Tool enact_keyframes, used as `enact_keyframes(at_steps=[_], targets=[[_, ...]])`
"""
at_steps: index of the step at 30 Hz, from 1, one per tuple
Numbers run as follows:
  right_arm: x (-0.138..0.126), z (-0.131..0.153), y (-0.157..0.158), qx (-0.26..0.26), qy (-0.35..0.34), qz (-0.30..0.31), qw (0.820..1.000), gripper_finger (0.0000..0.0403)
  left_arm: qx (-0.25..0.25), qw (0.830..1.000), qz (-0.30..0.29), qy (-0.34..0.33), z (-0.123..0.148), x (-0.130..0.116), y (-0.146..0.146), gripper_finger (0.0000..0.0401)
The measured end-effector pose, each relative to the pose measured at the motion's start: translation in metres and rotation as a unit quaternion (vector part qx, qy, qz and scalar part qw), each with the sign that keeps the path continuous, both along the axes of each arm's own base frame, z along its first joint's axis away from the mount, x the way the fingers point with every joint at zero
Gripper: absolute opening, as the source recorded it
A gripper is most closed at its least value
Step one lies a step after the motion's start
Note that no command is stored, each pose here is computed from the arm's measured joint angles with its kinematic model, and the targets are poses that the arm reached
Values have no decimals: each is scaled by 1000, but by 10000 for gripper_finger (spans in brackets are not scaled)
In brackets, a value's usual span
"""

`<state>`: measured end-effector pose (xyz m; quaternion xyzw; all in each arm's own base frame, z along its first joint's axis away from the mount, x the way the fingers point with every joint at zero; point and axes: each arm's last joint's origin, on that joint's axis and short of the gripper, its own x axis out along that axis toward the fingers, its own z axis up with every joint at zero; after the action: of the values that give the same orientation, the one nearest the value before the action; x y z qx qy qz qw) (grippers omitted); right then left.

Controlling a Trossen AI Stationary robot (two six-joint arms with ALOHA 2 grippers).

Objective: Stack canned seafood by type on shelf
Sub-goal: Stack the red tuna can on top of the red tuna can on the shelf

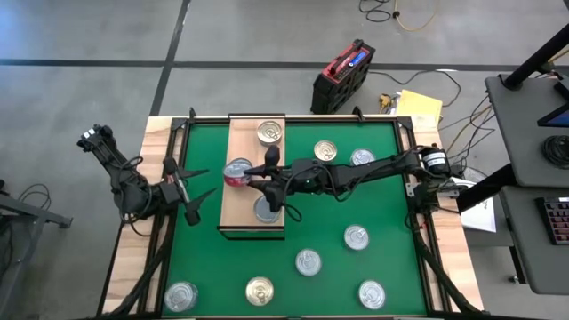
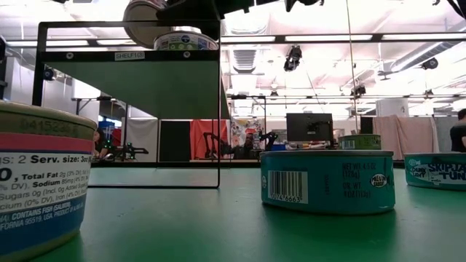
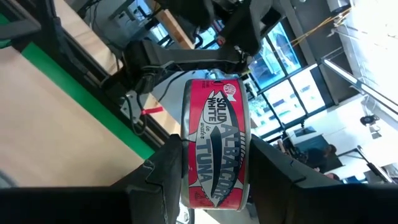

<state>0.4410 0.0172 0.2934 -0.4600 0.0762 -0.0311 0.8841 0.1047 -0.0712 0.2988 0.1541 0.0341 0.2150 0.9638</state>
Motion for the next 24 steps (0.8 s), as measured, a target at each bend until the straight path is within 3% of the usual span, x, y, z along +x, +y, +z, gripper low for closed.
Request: enact_keyframes(at_steps=[9,16,24], targets=[[0,-4,-7,-13,16,-10,1000,135,8,999,45,-2,11,-6,8,233],[-1,-11,-12,-55,57,-35,996,135,6,999,46,-4,10,-8,10,233],[0,-9,-11,-62,68,-31,995,135,7,999,46,-4,10,-8,10,233]])
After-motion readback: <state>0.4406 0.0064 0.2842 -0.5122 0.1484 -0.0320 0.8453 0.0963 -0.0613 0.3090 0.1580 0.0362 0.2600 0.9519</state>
